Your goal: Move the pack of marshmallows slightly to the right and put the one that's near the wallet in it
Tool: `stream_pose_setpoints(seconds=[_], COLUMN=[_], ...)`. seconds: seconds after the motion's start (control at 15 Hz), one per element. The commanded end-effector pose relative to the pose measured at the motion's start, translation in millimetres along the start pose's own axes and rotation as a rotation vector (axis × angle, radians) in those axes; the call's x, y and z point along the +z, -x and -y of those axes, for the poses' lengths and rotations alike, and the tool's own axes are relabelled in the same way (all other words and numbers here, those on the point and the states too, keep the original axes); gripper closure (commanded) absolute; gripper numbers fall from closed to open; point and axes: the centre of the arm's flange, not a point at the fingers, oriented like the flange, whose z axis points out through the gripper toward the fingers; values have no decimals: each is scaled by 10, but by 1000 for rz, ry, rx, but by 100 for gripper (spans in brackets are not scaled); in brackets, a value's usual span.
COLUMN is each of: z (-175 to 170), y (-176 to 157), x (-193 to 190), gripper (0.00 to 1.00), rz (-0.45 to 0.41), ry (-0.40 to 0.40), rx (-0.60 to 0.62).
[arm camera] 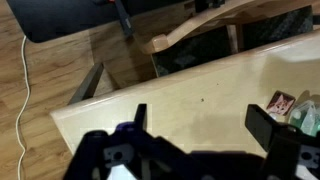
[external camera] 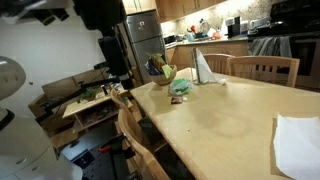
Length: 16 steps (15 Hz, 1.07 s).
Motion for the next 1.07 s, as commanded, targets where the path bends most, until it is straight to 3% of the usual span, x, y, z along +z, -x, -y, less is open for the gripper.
stream_pose_setpoints(seconds=[0.0, 1.0], z=[0, -1], y=[0, -1], x=[2, 5], gripper=[0, 0], rz=[1, 2], ry=[0, 0], rx=[0, 0])
